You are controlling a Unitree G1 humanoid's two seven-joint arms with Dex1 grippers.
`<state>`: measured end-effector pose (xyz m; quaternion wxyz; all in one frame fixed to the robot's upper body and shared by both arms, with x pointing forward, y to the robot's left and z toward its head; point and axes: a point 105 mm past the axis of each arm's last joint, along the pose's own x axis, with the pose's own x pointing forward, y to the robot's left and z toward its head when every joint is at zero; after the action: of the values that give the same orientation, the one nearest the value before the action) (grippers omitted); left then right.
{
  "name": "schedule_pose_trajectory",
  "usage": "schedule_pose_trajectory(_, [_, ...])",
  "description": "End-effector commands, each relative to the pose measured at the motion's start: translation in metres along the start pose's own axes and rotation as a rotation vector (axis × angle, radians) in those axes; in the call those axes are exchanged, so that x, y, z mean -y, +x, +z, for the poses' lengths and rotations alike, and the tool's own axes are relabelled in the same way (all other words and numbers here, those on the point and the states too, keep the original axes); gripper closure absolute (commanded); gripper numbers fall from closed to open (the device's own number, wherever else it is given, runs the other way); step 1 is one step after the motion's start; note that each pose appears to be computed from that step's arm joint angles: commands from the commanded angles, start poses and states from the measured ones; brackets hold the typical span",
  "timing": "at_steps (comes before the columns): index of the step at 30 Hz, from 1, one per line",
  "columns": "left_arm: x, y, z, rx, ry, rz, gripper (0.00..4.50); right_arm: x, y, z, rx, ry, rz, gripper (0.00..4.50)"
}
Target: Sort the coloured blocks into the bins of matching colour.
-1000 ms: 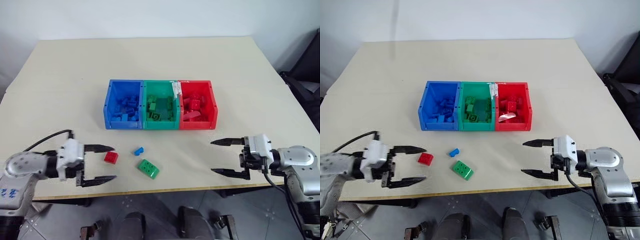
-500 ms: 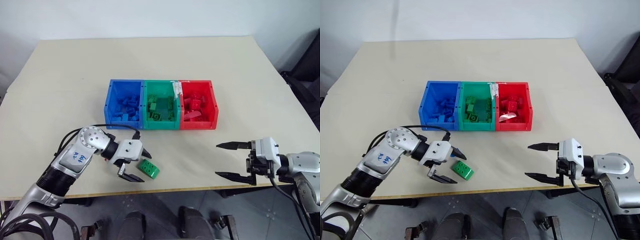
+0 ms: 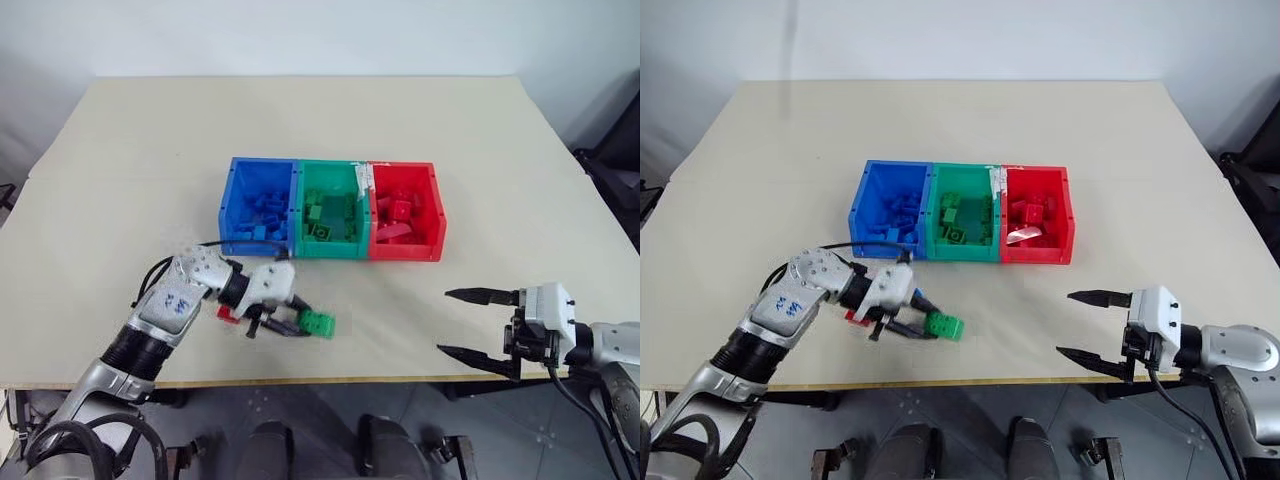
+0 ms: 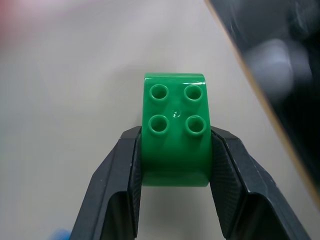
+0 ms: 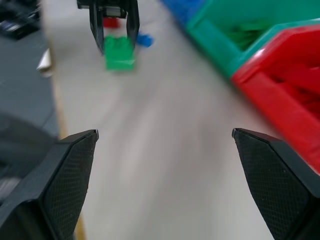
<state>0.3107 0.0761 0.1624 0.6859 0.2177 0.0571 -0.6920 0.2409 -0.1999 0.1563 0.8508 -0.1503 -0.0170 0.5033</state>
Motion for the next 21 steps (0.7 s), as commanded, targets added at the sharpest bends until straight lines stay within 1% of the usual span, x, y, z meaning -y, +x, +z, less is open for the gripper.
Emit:
schedule_pose_trajectory(1, [-0.040, -0.013, 0.026, 0.068, 0.031, 0.222, 3.04, 0.018, -0.002, 0.028, 0.139, -0.024, -0.170, 0.00])
schedule_pose_trajectory(3, [-0.064, -0.013, 0.027, 0.073, 0.033, 0.356, 3.04, 0.023, -0.002, 0.029, 0.169, -0.025, -0.237, 0.00])
schedule_pose_trajectory(5, [-0.082, -0.011, 0.030, 0.099, 0.018, 0.446, 3.04, 0.026, -0.001, 0.029, 0.181, -0.035, -0.285, 0.00])
schedule_pose_trajectory(9, [-0.100, -0.005, 0.030, 0.096, 0.007, 0.517, 3.04, 0.030, 0.001, 0.031, 0.198, -0.043, -0.326, 0.00])
schedule_pose_trajectory(11, [-0.103, -0.005, 0.033, 0.115, -0.003, 0.530, 3.04, 0.031, 0.003, 0.033, 0.198, -0.047, -0.325, 0.00])
schedule_pose_trajectory(12, [-0.100, -0.005, 0.036, 0.129, 0.001, 0.511, 2.32, 0.032, 0.005, 0.034, 0.201, -0.049, -0.320, 0.00])
schedule_pose_trajectory(13, [-0.098, -0.005, 0.038, 0.140, 0.012, 0.501, 2.15, 0.032, 0.006, 0.034, 0.203, -0.050, -0.317, 0.00])
schedule_pose_trajectory(16, [-0.089, -0.018, 0.045, 0.181, 0.058, 0.516, 1.21, 0.033, 0.013, 0.037, 0.213, -0.052, -0.278, 0.00])
schedule_pose_trajectory(18, [-0.075, -0.029, 0.044, 0.202, 0.065, 0.483, 0.53, 0.033, 0.017, 0.037, 0.210, -0.054, -0.238, 0.00])
schedule_pose_trajectory(19, [-0.069, -0.041, 0.041, 0.196, 0.099, 0.500, 0.24, 0.032, 0.021, 0.036, 0.209, -0.049, -0.209, 0.00])
schedule_pose_trajectory(20, [-0.064, -0.053, 0.035, 0.182, 0.116, 0.523, 0.02, 0.032, 0.024, 0.036, 0.207, -0.046, -0.177, 0.00])
schedule_pose_trajectory(21, [-0.056, -0.064, 0.027, 0.158, 0.127, 0.529, 0.02, 0.030, 0.027, 0.034, 0.198, -0.043, -0.137, 0.00])
